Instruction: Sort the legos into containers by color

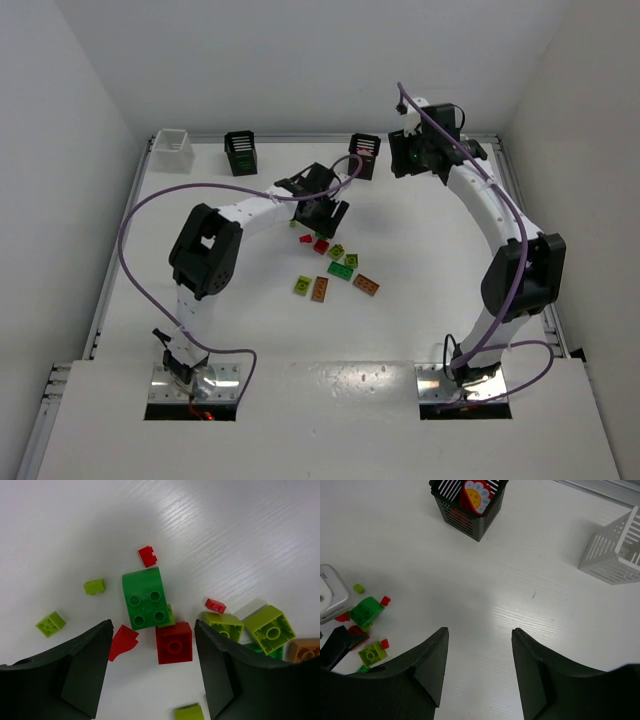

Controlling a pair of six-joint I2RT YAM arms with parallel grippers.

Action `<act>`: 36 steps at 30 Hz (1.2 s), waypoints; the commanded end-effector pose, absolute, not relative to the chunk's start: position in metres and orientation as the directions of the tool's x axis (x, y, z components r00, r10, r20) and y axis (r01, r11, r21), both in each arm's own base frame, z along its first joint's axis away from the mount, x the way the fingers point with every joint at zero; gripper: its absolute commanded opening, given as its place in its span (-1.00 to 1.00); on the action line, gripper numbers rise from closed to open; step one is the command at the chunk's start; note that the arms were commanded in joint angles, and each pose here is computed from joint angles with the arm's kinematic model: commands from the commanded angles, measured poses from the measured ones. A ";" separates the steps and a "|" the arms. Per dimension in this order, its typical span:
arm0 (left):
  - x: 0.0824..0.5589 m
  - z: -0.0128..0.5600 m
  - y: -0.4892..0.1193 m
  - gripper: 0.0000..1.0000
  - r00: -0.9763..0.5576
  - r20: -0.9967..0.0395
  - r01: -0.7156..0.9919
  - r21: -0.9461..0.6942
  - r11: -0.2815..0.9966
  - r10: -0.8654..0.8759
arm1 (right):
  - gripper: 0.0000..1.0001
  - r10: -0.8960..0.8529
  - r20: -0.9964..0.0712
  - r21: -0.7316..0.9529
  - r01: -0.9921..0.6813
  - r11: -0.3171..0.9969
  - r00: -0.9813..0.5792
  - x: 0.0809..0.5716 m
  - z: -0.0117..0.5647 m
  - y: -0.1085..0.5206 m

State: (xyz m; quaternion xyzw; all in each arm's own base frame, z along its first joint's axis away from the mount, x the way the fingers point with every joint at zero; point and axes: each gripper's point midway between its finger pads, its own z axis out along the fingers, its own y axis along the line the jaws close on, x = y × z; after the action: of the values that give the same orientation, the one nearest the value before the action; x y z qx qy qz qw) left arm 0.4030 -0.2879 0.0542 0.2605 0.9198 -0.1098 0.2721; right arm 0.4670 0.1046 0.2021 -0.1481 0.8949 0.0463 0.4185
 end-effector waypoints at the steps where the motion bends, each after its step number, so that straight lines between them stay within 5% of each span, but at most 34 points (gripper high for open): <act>1: 0.410 0.060 -0.301 0.44 -0.702 -0.581 0.541 -0.058 0.839 0.413 | 0.08 -0.200 -0.796 -0.024 -0.301 0.953 -0.572 0.477 0.219 0.107; 7: 0.415 0.047 -0.304 0.29 -0.707 -0.563 0.547 -0.052 0.836 0.428 | 0.08 -0.200 -0.796 -0.024 -0.301 0.953 -0.572 0.477 0.219 0.107; 14: 0.420 0.045 -0.301 -0.46 -0.701 -0.564 0.544 -0.027 0.839 0.437 | 0.08 -0.195 -0.796 -0.024 -0.292 0.956 -0.574 0.478 0.219 0.103; 18: 0.426 0.076 -0.294 -0.69 -0.677 -0.608 0.533 -0.015 0.846 0.416 | 0.08 -0.186 -0.796 -0.011 -0.294 0.956 -0.576 0.478 0.219 0.105; 28: 0.495 0.240 -0.181 -0.71 -0.508 -0.837 0.340 0.022 0.940 0.204 | 0.08 -0.174 -0.798 0.034 -0.330 0.943 -0.577 0.476 0.219 0.119; 36: 0.558 0.260 -0.080 -0.66 -0.492 -0.866 0.101 0.045 0.994 0.089 | 0.08 -0.184 -0.777 0.074 -0.378 0.923 -0.602 0.470 0.208 0.133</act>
State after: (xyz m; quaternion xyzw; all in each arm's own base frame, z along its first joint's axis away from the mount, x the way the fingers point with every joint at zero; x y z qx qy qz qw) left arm 0.5455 -0.0942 0.2772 0.0721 0.8522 -0.0193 0.5178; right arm 0.4650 0.1204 0.1964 -0.1519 0.8964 0.0936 0.4057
